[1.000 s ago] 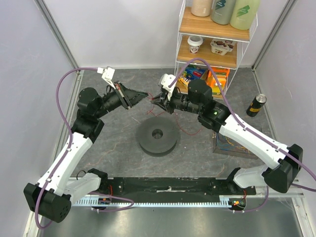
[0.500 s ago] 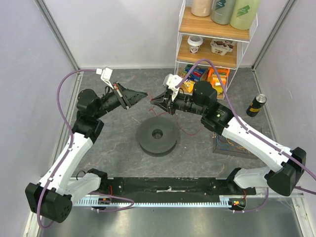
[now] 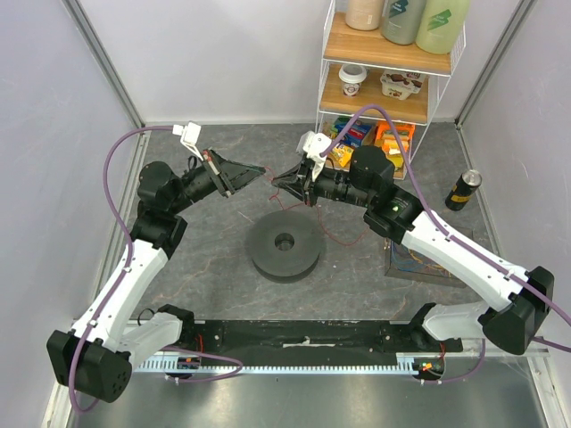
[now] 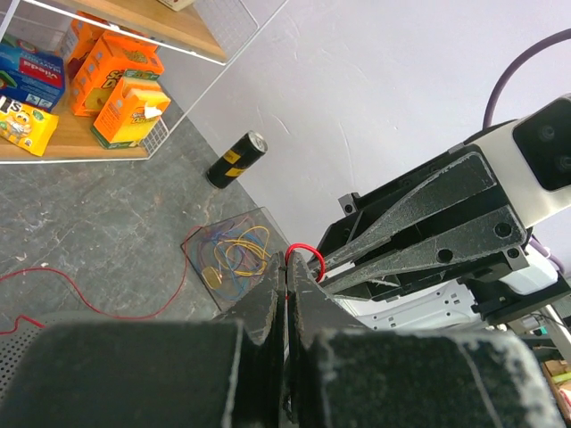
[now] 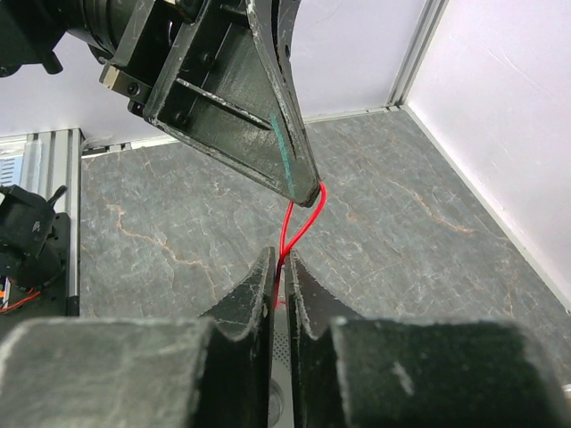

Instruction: Wrap the cables

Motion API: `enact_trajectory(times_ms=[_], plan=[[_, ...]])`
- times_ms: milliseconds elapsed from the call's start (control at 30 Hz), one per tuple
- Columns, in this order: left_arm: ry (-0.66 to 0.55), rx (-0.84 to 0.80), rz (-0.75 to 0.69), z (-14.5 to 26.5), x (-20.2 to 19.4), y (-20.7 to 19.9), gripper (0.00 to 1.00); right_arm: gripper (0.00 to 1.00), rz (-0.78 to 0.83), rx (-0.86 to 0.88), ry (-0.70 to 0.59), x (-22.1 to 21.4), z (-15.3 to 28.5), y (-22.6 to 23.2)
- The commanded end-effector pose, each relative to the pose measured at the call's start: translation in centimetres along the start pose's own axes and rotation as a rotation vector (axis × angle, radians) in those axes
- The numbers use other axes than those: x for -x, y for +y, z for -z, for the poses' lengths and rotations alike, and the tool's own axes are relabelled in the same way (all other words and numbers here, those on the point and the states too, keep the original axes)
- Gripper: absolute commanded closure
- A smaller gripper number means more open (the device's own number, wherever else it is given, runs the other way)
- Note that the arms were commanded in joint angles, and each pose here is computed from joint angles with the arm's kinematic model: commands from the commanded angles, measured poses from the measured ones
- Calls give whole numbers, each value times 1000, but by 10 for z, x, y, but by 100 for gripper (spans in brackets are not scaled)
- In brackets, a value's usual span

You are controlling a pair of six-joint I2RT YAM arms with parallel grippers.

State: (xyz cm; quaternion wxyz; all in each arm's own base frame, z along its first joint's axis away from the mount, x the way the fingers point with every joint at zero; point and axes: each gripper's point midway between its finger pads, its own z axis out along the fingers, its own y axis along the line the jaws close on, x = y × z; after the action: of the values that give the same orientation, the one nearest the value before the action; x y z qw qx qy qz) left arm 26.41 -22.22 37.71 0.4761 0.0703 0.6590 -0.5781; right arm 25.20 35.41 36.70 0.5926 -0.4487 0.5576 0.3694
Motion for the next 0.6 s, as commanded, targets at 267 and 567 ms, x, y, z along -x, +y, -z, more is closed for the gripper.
enact_trajectory(times_ms=[267,567], plan=[[-20,-51,10,4,8,-14,98,82,10,-26,-45,15,0,-6],[-18,-61,19,4,8,-16,98,92,9,-24,-47,17,-1,-7]])
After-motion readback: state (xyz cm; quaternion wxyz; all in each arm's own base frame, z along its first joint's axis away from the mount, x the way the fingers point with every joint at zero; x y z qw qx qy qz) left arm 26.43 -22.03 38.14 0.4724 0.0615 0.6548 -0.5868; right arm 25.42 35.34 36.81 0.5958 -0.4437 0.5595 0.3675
